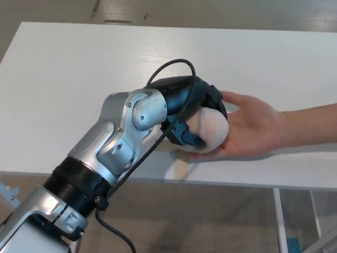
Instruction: Use the left hand to take the pink dumpling toy on a person's hand and put it on the desk.
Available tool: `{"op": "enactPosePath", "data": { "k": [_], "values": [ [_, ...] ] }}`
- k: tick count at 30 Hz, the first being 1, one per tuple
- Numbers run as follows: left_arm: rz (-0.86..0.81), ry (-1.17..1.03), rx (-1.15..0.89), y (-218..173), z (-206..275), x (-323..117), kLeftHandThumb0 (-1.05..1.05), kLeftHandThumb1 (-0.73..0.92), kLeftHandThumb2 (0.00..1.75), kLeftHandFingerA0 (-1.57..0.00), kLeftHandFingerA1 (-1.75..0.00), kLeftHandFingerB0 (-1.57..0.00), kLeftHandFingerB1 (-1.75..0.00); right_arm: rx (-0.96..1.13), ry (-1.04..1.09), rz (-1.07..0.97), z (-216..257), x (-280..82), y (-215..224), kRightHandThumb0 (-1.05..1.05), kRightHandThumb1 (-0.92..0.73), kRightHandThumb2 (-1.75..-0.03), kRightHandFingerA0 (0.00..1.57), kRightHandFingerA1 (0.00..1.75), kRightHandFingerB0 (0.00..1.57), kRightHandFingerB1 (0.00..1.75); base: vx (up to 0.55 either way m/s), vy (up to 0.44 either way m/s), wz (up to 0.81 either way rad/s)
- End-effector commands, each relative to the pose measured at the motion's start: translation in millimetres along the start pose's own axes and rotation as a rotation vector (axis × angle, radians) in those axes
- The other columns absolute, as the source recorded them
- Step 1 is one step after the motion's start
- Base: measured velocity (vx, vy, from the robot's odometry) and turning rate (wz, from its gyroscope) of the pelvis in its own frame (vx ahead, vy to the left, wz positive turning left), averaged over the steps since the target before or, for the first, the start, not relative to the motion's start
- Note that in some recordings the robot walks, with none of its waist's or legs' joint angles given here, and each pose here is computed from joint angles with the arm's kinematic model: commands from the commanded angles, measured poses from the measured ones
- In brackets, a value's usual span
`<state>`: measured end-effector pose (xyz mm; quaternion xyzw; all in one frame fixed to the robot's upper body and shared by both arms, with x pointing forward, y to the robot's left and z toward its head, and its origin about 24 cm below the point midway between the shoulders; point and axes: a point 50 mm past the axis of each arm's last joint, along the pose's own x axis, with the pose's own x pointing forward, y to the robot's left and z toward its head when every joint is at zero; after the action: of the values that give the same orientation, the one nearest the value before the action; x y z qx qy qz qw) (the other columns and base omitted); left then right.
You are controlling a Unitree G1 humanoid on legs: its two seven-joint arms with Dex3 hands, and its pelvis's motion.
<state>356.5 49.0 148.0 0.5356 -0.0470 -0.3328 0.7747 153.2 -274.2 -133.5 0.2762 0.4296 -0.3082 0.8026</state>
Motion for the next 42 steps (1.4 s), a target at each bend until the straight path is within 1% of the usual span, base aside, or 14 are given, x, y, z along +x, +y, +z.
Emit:
{"op": "enactPosePath", "data": {
  "k": [1,5,7,8,12,19,23,35,37,38,39,40,41,42],
  "values": [
    [0.004,-0.003,0.004,-5,-3,-2,-0.23,0.70,0.65,-0.71,-1.46,-0.91,-0.61,-0.016,0.026,-0.017,-8,-1,-9,-0.25,-0.59,-0.57,0.68,0.49,0.73,0.56,0.00,0.000,0.00],
    [0.001,-0.003,0.003,-5,-2,-2,-0.22,0.70,0.64,-0.71,-1.45,-0.91,-0.60,-0.023,0.028,-0.021,-8,-1,-9,-0.25,-0.59,-0.57,0.68,0.50,0.72,0.56,0.00,0.000,0.00],
    [0.000,-0.001,0.004,-5,-2,-1,-0.22,0.73,0.61,-0.71,-1.43,-0.90,-0.64,-0.023,0.028,-0.022,-8,-1,-9,-0.25,-0.58,-0.57,0.68,0.51,0.73,0.56,0.00,0.000,0.00],
    [0.000,-0.001,0.005,-5,-2,-1,-0.22,0.70,0.64,-0.71,-1.45,-0.91,-0.60,-0.022,0.028,-0.022,-8,-1,-9,-0.25,-0.58,-0.57,0.68,0.50,0.72,0.56,0.00,0.000,0.00],
    [0.002,-0.002,0.009,-3,-1,-1,-0.22,0.70,0.64,-0.71,-1.45,-0.91,-0.61,-0.016,0.025,-0.022,-7,-1,-9,-0.25,-0.58,-0.57,0.68,0.50,0.72,0.56,0.00,0.000,0.00],
    [0.009,-0.010,0.016,2,3,2,-0.22,0.71,0.64,-0.71,-1.45,-0.89,-0.56,-0.019,0.014,-0.022,-2,-1,-9,-0.26,-0.59,-0.58,0.68,0.50,0.72,0.56,0.00,0.000,0.00],
    [0.017,-0.014,0.019,5,4,2,-0.23,0.70,0.65,-0.71,-1.45,-0.91,-0.61,-0.016,0.011,-0.024,0,-1,-10,-0.25,-0.59,-0.57,0.68,0.50,0.72,0.56,0.00,0.000,0.00],
    [0.017,-0.010,0.013,0,1,1,-0.22,0.71,0.64,-0.70,-1.47,-0.89,-0.57,-0.026,0.018,-0.025,-5,-2,-14,-0.26,-0.59,-0.57,0.67,0.49,0.72,0.55,0.00,0.000,0.00],
    [0.030,-0.016,0.018,6,3,1,-0.22,0.71,0.64,-0.70,-1.47,-0.90,-0.58,-0.027,0.013,-0.022,-2,-2,-12,-0.26,-0.59,-0.57,0.67,0.49,0.72,0.55,0.00,0.000,0.00],
    [0.040,-0.023,0.020,11,4,0,-0.23,0.69,0.65,-0.72,-1.47,-0.89,-0.67,-0.031,0.014,-0.023,-2,-2,-12,-0.26,-0.59,-0.57,0.67,0.49,0.71,0.55,0.00,0.000,0.00],
    [0.050,-0.029,0.022,17,6,-1,-0.23,0.69,0.65,-0.72,-1.47,-0.89,-0.67,-0.037,0.015,-0.025,-2,-2,-13,-0.26,-0.59,-0.57,0.67,0.49,0.71,0.55,0.00,0.000,0.00],
    [0.066,-0.034,0.023,25,7,-3,-0.23,0.73,0.61,-0.71,-1.45,-0.89,-0.73,-0.037,0.014,-0.024,-2,-2,-12,-0.26,-0.59,-0.57,0.67,0.49,0.71,0.55,0.00,0.000,0.00],
    [0.089,-0.042,0.020,36,7,-7,-0.27,0.73,0.64,-0.79,-1.31,-0.93,-0.61,-0.038,0.015,-0.026,-2,-2,-12,-0.26,-0.59,-0.57,0.67,0.49,0.71,0.55,0.00,0.000,0.00],
    [0.111,-0.051,0.017,47,8,-11,-0.27,0.73,0.64,-0.79,-1.31,-0.93,-0.61,-0.039,0.016,-0.028,-2,-2,-12,-0.26,-0.59,-0.57,0.67,0.49,0.71,0.55,0.00,0.000,0.00]
  ]
}}
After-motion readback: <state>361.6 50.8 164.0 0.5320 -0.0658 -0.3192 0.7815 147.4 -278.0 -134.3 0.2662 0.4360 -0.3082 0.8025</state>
